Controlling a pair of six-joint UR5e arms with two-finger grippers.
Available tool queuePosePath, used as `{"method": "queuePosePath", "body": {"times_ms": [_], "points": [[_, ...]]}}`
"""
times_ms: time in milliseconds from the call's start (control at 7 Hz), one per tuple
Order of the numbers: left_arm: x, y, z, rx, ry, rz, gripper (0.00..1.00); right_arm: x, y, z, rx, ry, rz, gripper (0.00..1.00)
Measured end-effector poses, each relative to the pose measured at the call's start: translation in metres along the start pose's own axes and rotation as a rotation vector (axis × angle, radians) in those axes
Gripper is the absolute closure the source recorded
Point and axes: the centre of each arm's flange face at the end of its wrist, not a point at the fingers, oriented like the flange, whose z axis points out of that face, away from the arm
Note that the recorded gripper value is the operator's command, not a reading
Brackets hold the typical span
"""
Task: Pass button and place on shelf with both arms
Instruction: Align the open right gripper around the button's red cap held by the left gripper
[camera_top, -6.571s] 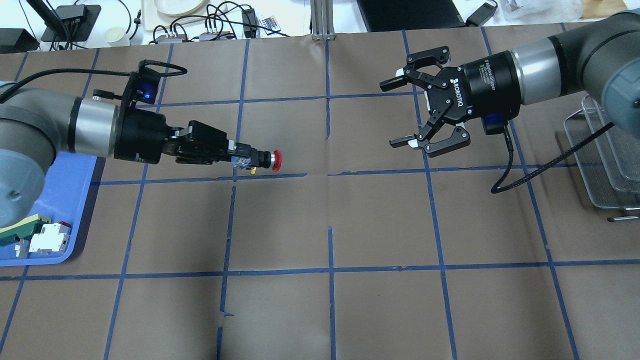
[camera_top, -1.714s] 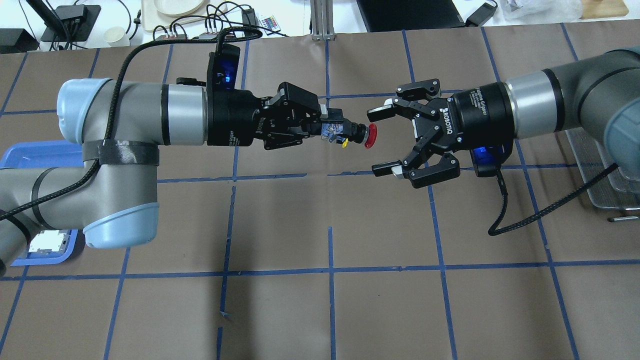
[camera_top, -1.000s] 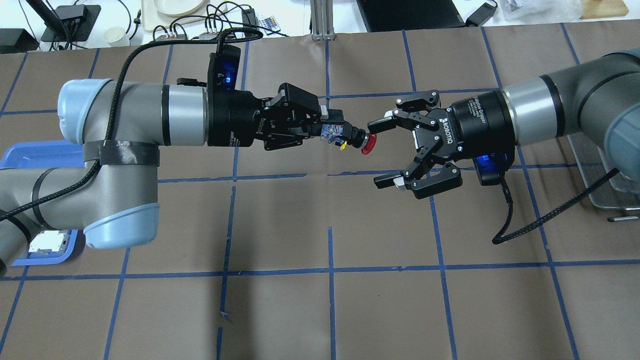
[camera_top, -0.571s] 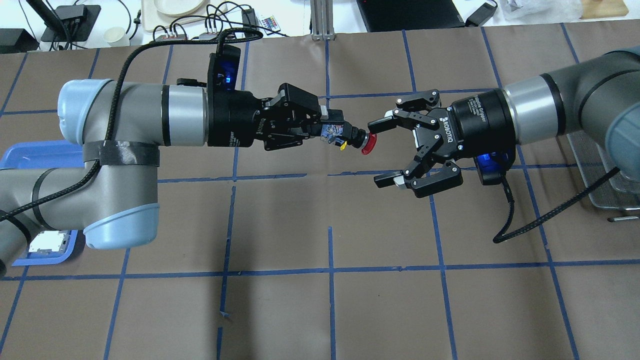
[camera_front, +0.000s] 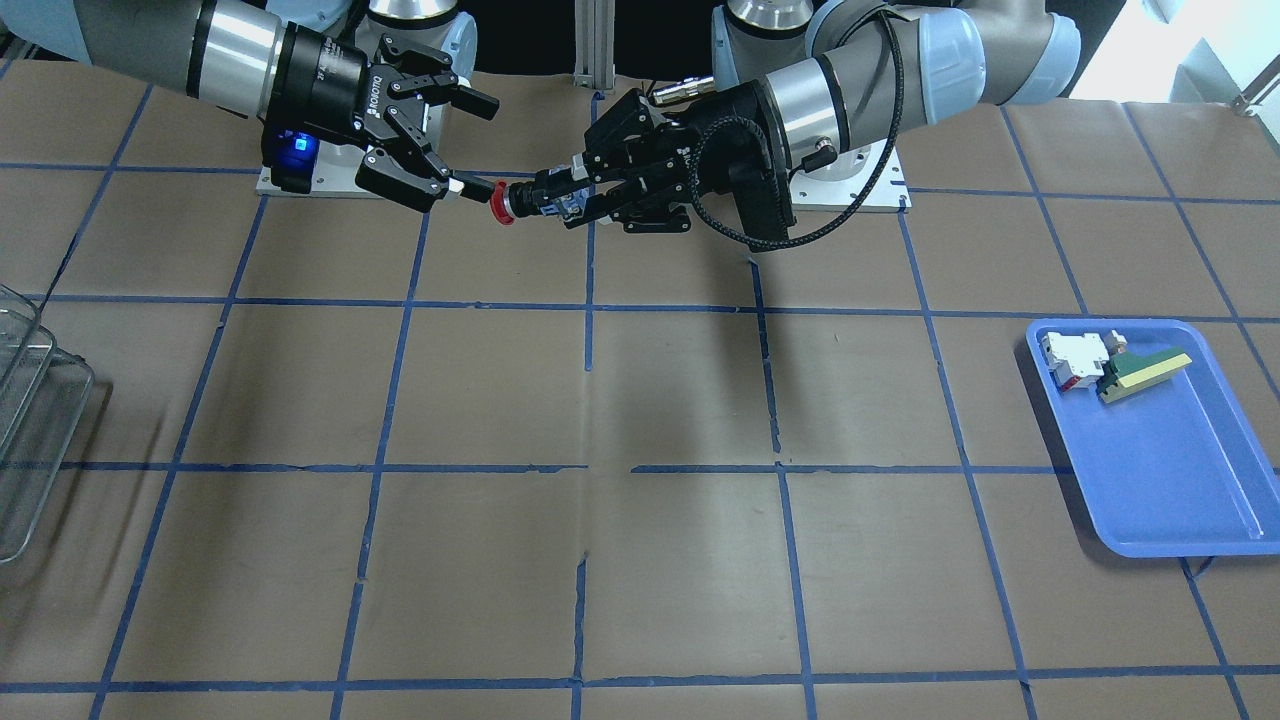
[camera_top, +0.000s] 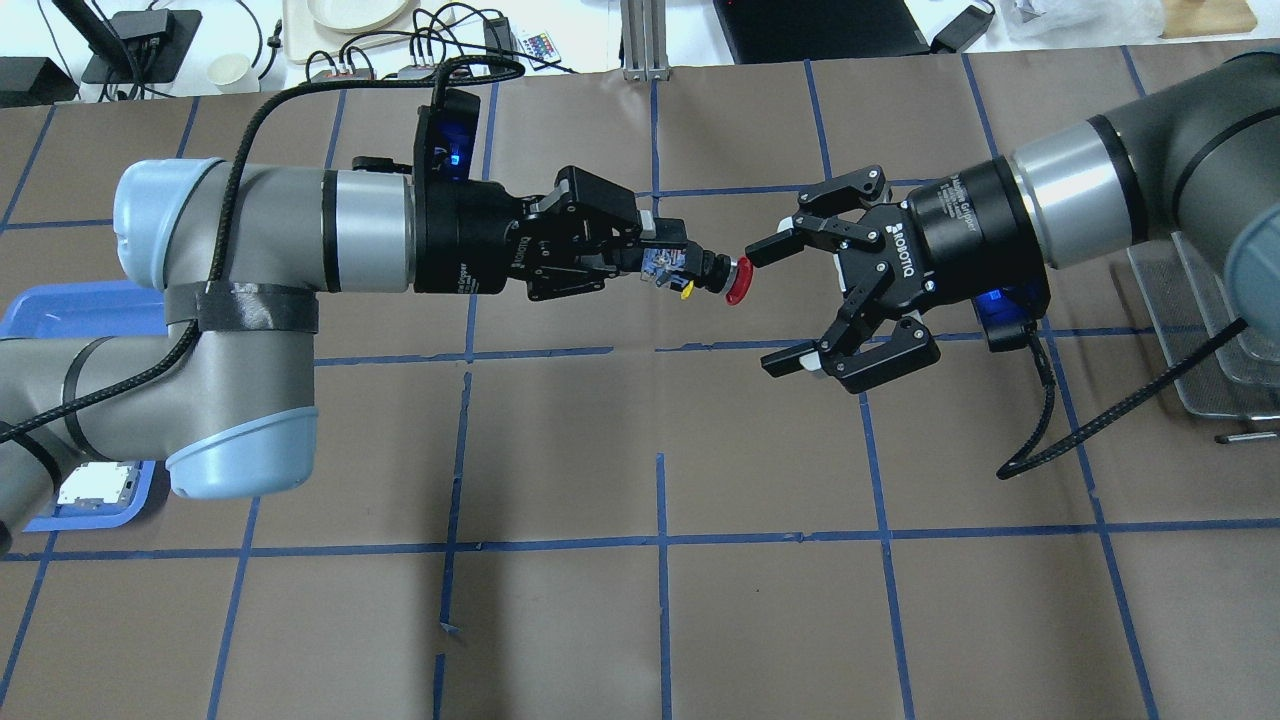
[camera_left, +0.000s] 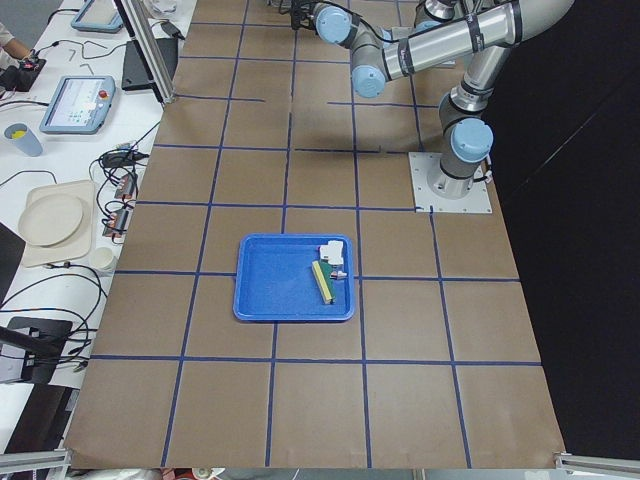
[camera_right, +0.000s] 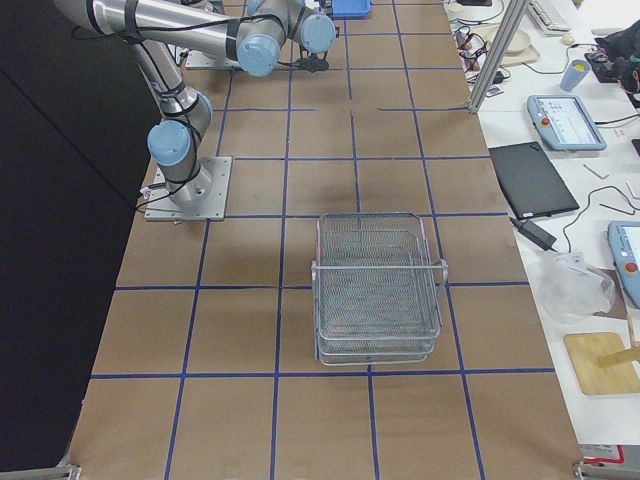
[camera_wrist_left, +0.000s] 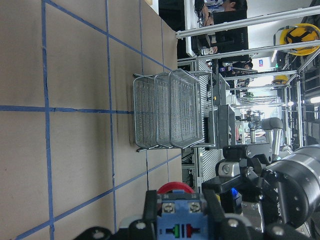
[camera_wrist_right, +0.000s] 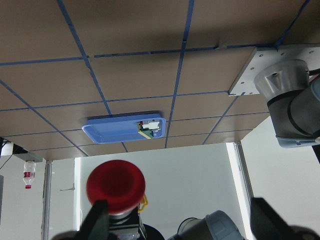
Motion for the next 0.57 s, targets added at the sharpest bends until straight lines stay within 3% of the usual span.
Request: {"method": "queuePosePath", "body": {"times_ms": [571], "points": [[-0.0030, 0.0026, 0.0007, 0.008, 0.002, 0.017, 0.90, -0.0039, 0.0142, 0.0046, 0.025, -0.018, -0.002, 0.01]]}}
